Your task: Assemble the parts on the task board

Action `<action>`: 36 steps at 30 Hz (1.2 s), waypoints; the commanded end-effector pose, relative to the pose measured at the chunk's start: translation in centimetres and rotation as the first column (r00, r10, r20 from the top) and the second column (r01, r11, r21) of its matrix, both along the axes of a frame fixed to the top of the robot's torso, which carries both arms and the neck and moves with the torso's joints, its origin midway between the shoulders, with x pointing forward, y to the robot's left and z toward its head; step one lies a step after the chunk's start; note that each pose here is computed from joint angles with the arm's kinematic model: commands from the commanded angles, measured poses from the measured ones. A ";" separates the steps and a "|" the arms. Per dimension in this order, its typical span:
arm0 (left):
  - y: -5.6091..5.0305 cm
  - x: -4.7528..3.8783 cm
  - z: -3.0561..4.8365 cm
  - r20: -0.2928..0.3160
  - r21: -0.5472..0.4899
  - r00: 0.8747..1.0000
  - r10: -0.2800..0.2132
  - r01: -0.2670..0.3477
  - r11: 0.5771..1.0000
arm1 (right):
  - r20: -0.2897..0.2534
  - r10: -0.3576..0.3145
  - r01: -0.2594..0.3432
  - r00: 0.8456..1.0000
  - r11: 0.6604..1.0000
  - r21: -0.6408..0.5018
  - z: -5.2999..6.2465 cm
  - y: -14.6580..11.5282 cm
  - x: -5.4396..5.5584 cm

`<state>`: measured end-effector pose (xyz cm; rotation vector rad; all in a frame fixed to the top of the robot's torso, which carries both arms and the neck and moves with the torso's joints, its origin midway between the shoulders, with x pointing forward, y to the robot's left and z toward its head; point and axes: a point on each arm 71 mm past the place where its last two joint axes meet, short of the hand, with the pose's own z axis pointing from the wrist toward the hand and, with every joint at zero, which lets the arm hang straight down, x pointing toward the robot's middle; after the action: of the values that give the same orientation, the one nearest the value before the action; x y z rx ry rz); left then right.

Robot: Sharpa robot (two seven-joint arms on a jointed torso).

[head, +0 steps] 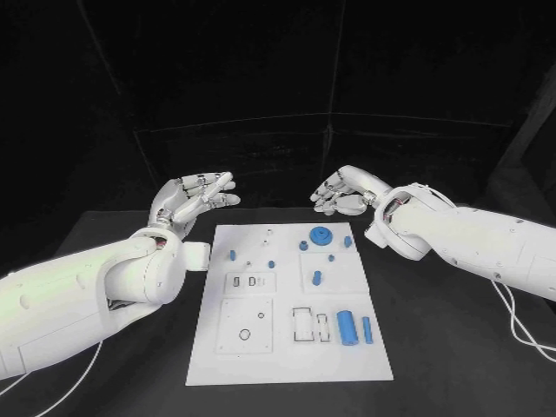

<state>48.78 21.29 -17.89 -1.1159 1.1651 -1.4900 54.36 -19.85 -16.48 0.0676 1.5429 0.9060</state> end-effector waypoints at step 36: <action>-1.6 -2.78 1.35 0.011 -0.026 0.991 -0.132 0.132 0.991 | 0.003 0.100 -0.081 0.995 0.814 -0.576 -0.2 4.6 0.1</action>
<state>46.02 19.75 -16.73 -1.0838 1.2365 -1.5994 54.47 -15.42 -16.68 -0.4301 1.7263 0.4816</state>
